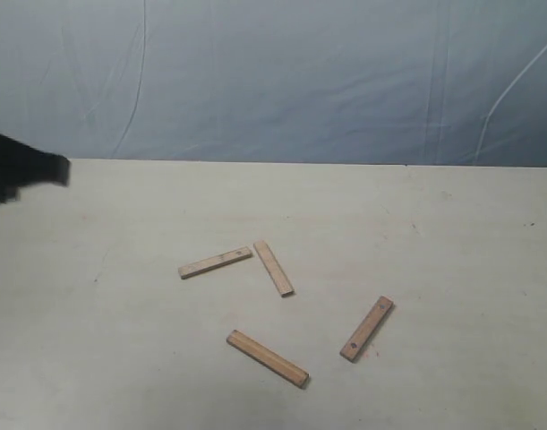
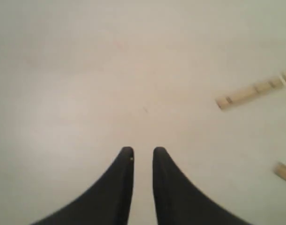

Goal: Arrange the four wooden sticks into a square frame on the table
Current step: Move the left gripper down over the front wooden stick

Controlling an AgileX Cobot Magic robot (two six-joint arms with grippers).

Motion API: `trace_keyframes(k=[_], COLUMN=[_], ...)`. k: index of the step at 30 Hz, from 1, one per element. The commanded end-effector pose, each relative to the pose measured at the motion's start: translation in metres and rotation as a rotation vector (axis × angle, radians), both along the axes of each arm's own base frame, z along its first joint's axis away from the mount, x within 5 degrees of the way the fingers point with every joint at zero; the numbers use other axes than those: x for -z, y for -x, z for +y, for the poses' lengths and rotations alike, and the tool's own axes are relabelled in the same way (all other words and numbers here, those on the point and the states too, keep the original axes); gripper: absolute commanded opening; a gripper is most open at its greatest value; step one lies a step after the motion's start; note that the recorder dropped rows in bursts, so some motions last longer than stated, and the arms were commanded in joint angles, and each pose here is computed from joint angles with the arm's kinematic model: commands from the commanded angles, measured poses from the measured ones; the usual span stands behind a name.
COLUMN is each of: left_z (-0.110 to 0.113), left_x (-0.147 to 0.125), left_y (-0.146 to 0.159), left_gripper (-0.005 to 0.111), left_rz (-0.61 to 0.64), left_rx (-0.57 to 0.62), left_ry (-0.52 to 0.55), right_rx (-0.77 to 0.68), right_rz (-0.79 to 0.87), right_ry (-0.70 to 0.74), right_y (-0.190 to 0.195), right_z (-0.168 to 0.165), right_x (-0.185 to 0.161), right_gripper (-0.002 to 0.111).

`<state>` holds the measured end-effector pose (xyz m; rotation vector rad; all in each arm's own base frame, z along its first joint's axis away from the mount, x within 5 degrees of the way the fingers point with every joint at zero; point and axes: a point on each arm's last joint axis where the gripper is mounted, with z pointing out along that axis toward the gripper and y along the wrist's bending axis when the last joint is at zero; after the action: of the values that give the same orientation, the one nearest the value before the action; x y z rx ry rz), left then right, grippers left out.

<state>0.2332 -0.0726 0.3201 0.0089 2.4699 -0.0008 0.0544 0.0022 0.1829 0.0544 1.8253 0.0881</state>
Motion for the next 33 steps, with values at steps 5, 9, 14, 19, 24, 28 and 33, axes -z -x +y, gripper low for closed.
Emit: trace_keyframes(k=[5, 9, 14, 19, 24, 28, 33], left_z=[-0.068, -0.104, -0.14, -0.156, -0.172, -0.178, -0.186], left_x=[0.055, 0.077, 0.111, 0.151, 0.173, 0.187, 0.194], left_y=[-0.013, -0.017, -0.02, -0.027, -0.029, -0.033, -0.042], left_gripper=[0.057, 0.057, 0.057, 0.057, 0.057, 0.056, 0.056], left_rz=[0.384, 0.39, 0.414, 0.47, 0.436, 0.456, 0.472], left_rx=[0.013, -0.025, -0.082, -0.207, -0.268, -0.294, -0.292], left_ry=[0.409, 0.464, 0.503, 0.51, 0.56, 0.541, 0.518], right_rx=[-0.004, -0.004, -0.004, -0.004, -0.004, -0.004, -0.004], right_rz=[-0.011, -0.013, -0.013, -0.013, -0.013, -0.013, -0.011], right_ry=[0.001, 0.003, 0.003, 0.003, 0.003, 0.003, 0.003], right_y=[0.0, 0.0, 0.0, 0.0, 0.0, 0.0, 0.0], right_z=[0.0, 0.0, 0.0, 0.0, 0.0, 0.0, 0.0], right_x=[-0.001, -0.001, -0.001, -0.001, -0.001, -0.001, -0.001], right_gripper=[-0.001, -0.001, -0.001, -0.001, -0.001, -0.001, -0.001])
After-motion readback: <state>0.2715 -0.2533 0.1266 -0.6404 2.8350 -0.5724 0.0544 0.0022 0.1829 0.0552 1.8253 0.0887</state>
